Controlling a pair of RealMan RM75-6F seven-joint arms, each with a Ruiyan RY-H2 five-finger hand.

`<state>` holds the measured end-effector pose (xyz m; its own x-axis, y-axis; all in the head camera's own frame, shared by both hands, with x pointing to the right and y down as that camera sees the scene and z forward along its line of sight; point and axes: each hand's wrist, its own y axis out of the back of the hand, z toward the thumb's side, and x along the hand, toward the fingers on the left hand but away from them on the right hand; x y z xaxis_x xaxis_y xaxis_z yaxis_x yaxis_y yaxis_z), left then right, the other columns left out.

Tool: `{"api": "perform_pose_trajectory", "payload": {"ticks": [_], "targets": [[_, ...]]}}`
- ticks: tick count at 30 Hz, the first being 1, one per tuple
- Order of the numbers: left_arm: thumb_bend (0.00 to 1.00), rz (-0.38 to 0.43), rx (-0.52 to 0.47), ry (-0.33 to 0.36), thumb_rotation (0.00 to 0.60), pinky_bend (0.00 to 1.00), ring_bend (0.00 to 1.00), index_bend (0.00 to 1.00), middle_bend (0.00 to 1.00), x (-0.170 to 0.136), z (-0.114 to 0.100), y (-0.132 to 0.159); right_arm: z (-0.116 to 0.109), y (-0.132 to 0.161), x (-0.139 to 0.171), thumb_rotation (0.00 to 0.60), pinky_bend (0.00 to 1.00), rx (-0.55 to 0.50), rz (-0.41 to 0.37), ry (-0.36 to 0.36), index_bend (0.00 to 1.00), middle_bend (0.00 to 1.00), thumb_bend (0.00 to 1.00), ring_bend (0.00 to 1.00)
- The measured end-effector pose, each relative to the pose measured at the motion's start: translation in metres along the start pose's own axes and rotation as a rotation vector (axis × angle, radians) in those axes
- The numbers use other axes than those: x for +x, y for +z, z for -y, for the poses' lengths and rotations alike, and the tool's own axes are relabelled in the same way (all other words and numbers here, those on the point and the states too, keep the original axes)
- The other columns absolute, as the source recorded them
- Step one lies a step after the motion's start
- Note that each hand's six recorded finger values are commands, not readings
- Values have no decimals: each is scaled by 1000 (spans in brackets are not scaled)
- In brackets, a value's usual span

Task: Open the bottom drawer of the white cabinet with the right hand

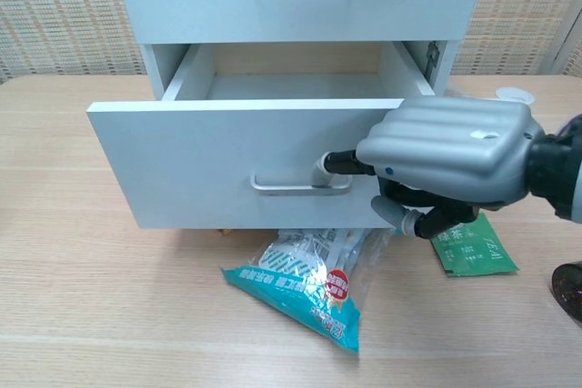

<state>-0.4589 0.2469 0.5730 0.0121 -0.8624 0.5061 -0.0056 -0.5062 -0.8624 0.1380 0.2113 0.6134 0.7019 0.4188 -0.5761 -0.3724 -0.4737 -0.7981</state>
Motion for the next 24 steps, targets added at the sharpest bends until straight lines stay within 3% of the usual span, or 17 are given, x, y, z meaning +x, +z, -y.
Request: {"api": "perform_pose_trajectory", "payload": {"ticks": [13, 24], "targets": [[360, 6, 3, 3, 600, 130, 45, 128, 0, -1, -2, 2, -2, 18, 19, 600, 911, 7, -51, -22, 175, 903, 595, 948], [359, 15, 7, 5, 600, 130, 45, 128, 0, 1, -3, 5, -20, 5, 31, 600, 912, -22, -7, -118, 176, 903, 578, 948]]}}
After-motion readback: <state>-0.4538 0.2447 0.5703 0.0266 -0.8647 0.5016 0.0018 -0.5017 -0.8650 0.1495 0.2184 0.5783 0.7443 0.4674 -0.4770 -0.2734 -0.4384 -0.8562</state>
